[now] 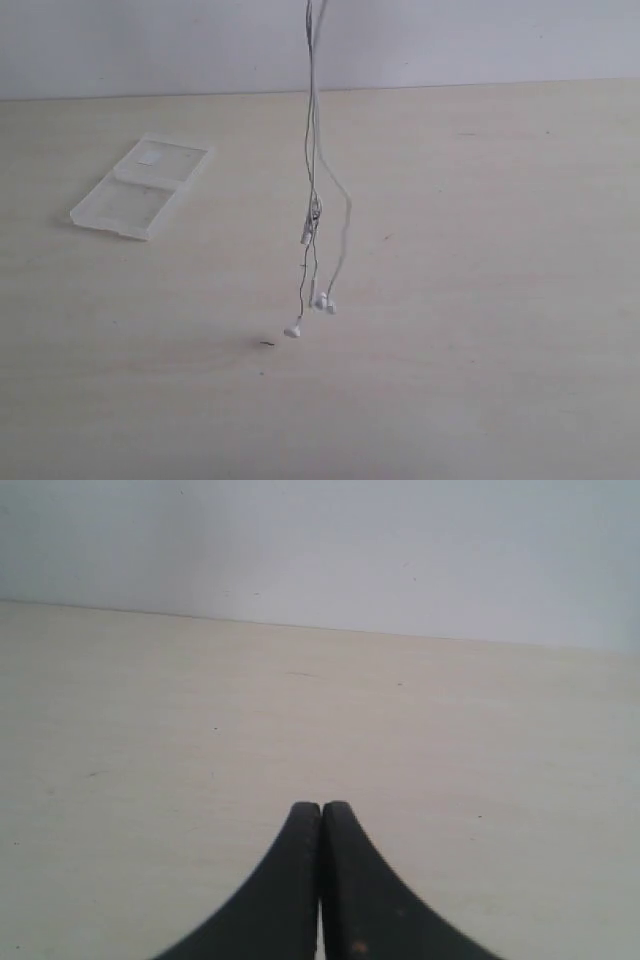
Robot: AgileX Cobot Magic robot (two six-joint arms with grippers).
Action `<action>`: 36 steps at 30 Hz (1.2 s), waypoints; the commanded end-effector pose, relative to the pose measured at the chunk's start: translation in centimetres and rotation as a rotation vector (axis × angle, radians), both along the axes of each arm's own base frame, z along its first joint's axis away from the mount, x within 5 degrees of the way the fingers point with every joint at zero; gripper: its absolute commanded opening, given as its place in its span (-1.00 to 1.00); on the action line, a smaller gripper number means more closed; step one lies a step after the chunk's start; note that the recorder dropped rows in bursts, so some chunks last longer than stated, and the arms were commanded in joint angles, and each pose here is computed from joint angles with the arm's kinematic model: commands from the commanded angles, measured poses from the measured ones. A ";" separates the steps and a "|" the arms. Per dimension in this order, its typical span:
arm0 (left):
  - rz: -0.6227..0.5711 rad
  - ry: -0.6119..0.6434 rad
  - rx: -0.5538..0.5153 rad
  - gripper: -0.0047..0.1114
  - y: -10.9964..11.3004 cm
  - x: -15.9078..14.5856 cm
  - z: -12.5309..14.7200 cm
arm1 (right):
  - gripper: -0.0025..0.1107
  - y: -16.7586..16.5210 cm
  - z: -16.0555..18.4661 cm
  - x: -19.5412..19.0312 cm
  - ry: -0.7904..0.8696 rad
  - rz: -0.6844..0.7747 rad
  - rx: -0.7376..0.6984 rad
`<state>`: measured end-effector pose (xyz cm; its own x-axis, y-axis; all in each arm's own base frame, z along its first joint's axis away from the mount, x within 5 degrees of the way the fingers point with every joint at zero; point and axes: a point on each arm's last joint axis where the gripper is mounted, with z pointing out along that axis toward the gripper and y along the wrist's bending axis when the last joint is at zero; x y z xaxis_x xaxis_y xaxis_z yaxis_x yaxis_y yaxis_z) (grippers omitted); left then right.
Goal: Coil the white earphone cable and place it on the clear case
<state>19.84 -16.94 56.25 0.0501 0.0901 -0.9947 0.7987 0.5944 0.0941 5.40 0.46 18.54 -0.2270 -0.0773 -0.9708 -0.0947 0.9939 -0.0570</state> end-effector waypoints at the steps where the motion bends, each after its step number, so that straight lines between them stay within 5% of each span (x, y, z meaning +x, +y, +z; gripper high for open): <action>1: -0.002 -0.001 -0.019 -0.92 0.3 -0.4 0.4 | -0.96 0.1 0.8 0.1 -0.094 -0.010 0.108; 11: 0.005 -0.005 0.009 -0.92 0.3 -0.3 0.2 | -0.96 -0.3 4.1 0.0 -0.447 -0.039 0.274; 15: 0.008 -0.008 0.008 -0.92 0.3 -0.3 0.2 | -0.96 -0.7 6.3 -0.9 -0.701 -0.017 0.505; 17: 0.014 -0.016 -0.002 -0.92 0.4 -0.2 0.4 | -0.96 -0.4 8.5 -1.4 -0.783 0.040 0.493; 23: 0.033 -0.043 -0.036 -0.92 0.5 -0.1 0.7 | -0.96 0.4 13.2 2.9 -0.558 0.042 0.318; 27: 0.036 -0.046 -0.042 -0.92 0.5 -0.1 0.8 | -0.96 1.4 11.7 8.9 -0.305 0.074 0.207; 31: 0.036 -0.046 -0.042 -0.92 0.5 -0.1 0.8 | -0.96 3.9 8.4 13.8 -0.115 0.313 0.117; 36: 0.040 -0.049 -0.045 -0.92 0.5 0.0 0.8 | -0.93 8.7 7.2 15.0 -0.133 0.996 0.160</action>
